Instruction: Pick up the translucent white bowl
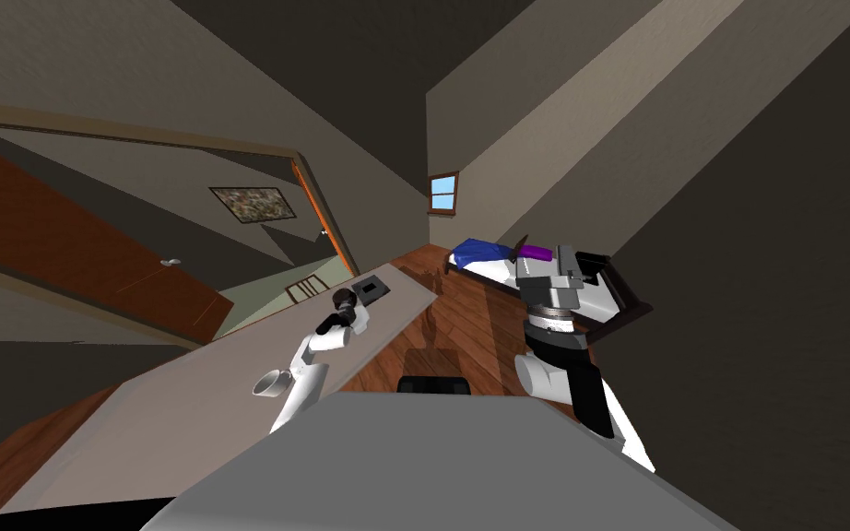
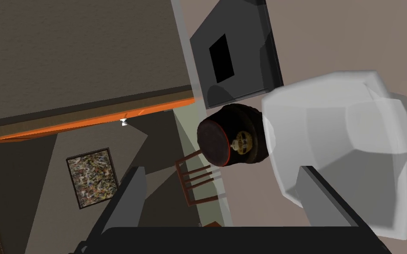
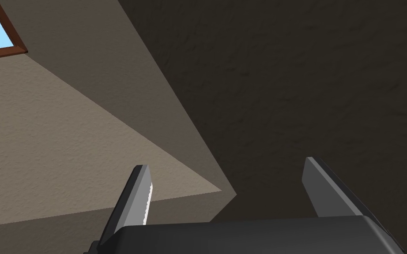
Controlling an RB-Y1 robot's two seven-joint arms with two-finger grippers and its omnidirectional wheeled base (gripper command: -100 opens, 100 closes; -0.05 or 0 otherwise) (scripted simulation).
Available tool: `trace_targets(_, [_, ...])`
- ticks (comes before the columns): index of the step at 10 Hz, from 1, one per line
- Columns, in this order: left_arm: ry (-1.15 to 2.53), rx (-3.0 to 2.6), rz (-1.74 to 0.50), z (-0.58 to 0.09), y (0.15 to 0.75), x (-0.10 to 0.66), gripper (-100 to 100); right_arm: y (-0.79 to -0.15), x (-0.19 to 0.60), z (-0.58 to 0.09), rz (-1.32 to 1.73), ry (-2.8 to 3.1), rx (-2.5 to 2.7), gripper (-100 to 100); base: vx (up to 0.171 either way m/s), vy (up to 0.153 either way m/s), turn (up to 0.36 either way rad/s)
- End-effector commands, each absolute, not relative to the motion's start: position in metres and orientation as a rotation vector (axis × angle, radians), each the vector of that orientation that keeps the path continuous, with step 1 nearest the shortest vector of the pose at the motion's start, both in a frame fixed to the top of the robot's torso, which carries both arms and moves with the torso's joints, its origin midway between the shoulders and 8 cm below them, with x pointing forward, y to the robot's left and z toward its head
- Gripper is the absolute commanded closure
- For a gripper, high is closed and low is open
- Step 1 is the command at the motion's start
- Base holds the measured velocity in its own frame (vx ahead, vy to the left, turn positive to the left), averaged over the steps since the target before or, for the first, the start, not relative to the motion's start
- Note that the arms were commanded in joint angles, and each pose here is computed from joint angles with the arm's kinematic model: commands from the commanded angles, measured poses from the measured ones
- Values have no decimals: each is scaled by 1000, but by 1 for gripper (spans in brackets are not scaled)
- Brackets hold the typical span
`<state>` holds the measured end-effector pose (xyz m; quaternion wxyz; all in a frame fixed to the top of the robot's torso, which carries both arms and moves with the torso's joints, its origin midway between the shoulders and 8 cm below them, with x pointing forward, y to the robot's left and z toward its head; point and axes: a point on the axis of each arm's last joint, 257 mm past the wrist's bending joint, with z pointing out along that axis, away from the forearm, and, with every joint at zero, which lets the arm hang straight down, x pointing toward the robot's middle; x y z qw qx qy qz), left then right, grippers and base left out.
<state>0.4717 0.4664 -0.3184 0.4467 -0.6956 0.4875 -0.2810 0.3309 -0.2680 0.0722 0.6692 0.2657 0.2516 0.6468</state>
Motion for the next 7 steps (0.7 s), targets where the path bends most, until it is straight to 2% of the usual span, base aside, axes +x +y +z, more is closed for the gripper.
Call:
trace_targets(1, [1197,-1810,-668,-337,475,465,-100,-268,331,72,1458,567,599,0,46,-20,8])
trace_targets(7, [1161,-2047,-585,-382,486,443,-100,-268,331,72,1458,567,599,0,41,-10,12])
